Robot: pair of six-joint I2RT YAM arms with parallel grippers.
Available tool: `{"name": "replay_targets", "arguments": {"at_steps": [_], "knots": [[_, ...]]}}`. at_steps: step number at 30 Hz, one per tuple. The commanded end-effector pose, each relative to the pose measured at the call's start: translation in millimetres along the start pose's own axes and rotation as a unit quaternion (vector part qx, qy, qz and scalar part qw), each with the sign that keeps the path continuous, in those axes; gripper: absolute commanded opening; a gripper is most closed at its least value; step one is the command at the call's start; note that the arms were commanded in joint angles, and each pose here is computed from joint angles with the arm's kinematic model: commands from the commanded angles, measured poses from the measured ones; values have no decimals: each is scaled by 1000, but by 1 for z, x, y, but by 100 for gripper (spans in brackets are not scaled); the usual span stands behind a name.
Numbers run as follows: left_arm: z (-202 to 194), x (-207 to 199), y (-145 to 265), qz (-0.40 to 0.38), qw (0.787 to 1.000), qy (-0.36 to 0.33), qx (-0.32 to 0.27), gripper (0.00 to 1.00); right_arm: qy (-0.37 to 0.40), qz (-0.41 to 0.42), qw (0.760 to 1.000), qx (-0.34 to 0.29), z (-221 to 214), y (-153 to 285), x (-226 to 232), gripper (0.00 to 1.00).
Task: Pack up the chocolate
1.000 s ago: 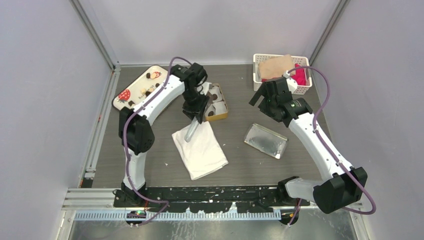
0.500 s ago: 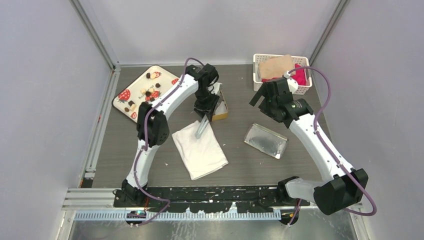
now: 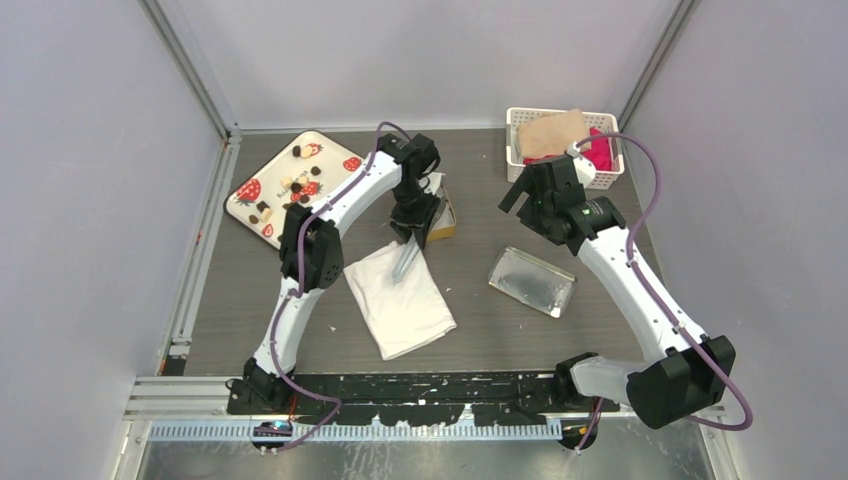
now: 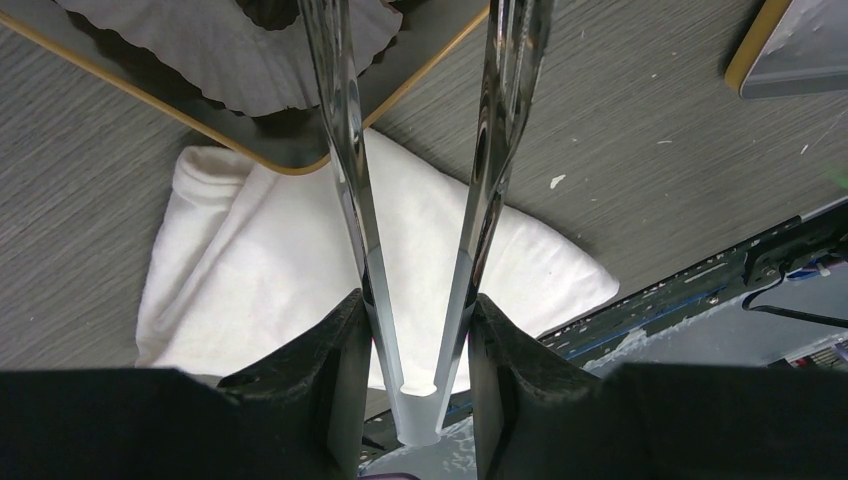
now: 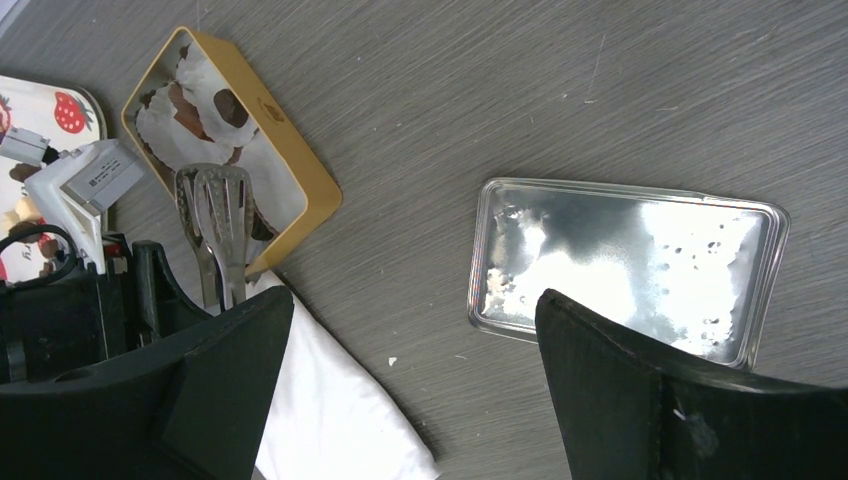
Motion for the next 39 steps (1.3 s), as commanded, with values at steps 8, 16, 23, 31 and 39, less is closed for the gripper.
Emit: {"name": "replay_targets", "arguments": {"at_steps": [8, 16, 23, 31, 39], "knots": [[0, -9, 3, -30, 1000, -3, 5, 9, -4, 11, 1000, -26, 14, 3, 6, 97], [2, -8, -2, -27, 1000, 1, 10, 13, -4, 7, 1000, -28, 14, 5, 4, 96], [2, -8, -1, -21, 1000, 4, 6, 21, -3, 7, 1000, -28, 13, 6, 4, 96], [2, -9, 1, -23, 1000, 4, 2, 28, -4, 7, 1000, -29, 12, 8, 3, 96], [2, -10, 1, -25, 1000, 4, 1, 32, -4, 6, 1000, -30, 11, 9, 1, 96]]}}
Point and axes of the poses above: each gripper's point midway between its finger pads, its own y axis back along the fingers, its own x axis along the line the jaws close on, z = x × y, the point moved 10 cm from there along y, back along the fingers, and after that the axes turned 10 degrees about y, right-handed, at the moved point
